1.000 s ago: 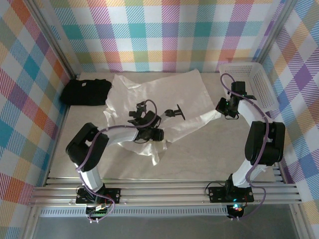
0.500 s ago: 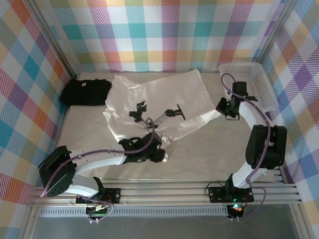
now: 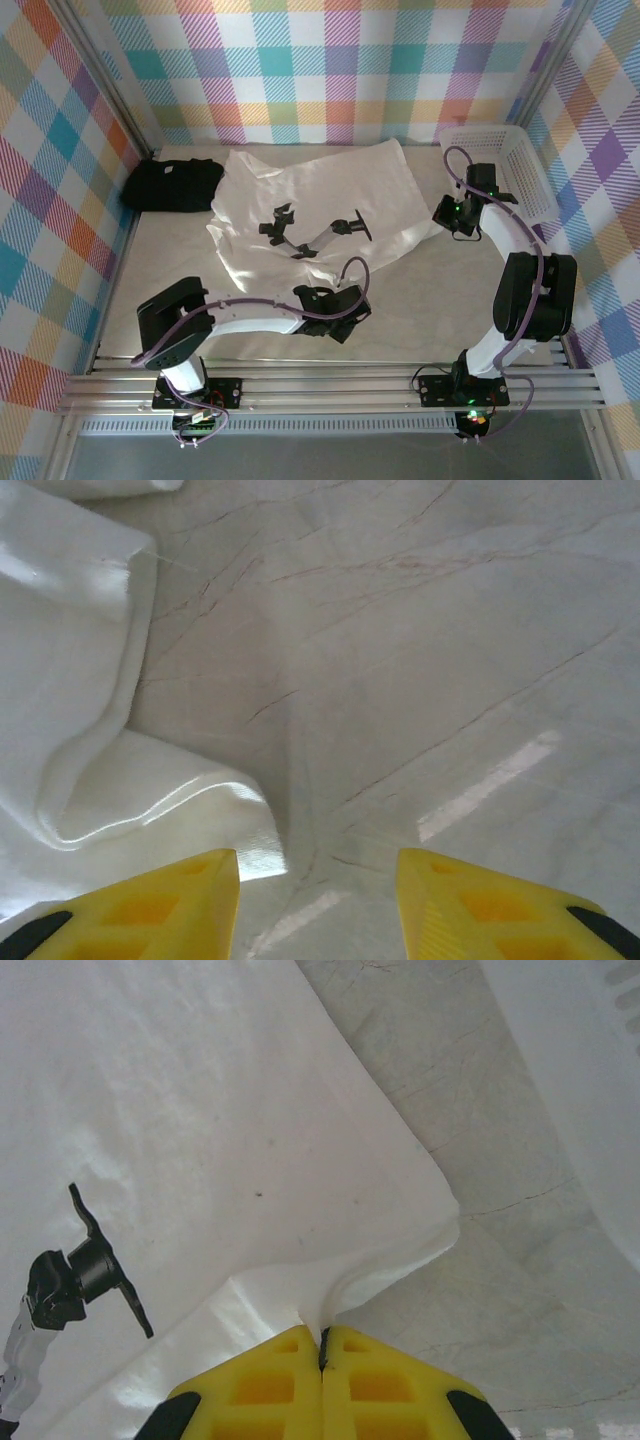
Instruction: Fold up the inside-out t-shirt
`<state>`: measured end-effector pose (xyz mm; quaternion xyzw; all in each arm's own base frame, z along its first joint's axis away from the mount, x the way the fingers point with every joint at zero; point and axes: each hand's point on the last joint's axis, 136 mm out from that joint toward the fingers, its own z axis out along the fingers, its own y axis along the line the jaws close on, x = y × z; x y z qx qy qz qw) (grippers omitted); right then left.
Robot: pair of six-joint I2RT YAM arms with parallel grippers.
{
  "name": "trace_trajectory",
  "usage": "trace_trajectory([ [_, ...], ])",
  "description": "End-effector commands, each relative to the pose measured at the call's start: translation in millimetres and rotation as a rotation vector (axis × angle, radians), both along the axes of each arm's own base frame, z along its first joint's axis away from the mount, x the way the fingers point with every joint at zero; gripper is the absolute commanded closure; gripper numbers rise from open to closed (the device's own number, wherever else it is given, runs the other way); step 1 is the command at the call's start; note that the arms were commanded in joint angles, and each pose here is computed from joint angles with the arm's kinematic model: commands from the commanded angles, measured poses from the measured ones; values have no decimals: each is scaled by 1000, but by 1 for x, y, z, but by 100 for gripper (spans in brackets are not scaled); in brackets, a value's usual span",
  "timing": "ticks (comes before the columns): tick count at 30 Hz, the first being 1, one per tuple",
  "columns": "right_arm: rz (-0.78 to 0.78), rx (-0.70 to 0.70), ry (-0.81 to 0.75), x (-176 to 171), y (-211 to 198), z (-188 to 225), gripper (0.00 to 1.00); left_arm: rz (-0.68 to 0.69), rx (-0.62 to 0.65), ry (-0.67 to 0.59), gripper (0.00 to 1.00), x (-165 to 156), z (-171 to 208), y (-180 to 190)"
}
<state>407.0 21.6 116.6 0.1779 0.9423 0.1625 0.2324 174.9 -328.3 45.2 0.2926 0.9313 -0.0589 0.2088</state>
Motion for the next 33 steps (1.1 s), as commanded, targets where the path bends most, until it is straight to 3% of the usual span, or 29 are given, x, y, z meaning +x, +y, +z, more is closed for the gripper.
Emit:
trace_trajectory([
  [1, 24, 10, -31, -1, 3, 8, 97, -8, 92, -9, 55, 10, -6, 15],
  [13, 28, 12, -23, -1, 4, 5, 97, -24, 92, 52, 58, 16, -37, 10],
  [25, 28, 25, -29, 0, 6, 7, 97, -13, 99, 73, 92, 8, -42, 24],
  [27, 33, 38, -46, -1, 8, 14, 97, 3, 73, 39, 99, 14, -27, 31],
  [29, 41, 56, -82, -2, 12, 26, 98, 46, 32, -24, 100, 26, 1, 47],
  [33, 46, 71, -243, -8, 15, 85, 98, 235, -142, -265, 100, 65, 111, 107],
])
